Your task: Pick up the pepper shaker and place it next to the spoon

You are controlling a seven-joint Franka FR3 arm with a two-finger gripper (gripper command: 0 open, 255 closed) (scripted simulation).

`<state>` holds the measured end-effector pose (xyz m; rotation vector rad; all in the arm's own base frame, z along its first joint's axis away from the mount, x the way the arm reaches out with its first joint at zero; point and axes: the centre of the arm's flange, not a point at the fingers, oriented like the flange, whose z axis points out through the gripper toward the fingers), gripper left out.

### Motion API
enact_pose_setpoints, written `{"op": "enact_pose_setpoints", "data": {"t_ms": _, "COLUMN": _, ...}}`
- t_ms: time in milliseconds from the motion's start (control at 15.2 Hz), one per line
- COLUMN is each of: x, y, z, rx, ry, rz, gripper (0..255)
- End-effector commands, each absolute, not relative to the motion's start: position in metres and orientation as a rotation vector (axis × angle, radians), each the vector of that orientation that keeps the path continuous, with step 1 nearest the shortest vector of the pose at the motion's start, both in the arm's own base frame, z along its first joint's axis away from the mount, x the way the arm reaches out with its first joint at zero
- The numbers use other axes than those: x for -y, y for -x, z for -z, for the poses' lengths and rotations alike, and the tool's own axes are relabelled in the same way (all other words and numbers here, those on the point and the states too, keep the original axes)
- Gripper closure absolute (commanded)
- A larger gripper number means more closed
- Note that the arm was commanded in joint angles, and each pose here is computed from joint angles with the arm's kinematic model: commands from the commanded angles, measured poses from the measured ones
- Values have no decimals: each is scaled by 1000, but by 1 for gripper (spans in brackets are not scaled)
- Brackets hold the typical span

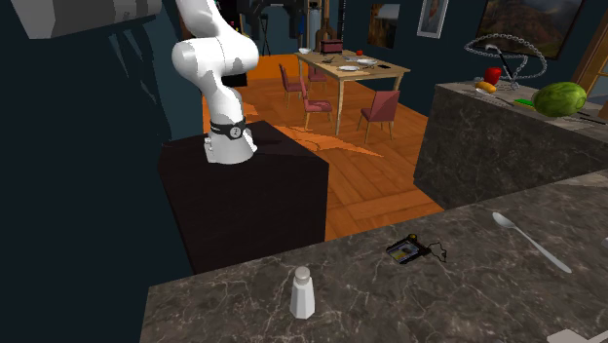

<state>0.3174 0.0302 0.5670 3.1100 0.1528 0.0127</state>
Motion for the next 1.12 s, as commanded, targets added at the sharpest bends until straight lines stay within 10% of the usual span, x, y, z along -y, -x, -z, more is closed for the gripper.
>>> {"op": "enact_pose_setpoints", "data": {"t_ms": 0, "x": -30, "y": -317, "z": -567, "rx": -153, "ry": -3110, "rz": -13, "gripper": 0}}
{"op": "enact_pose_setpoints", "data": {"t_ms": 1056, "x": 25, "y": -440, "z": -408, "rx": -322, "ry": -3065, "rz": -31, "gripper": 0}}
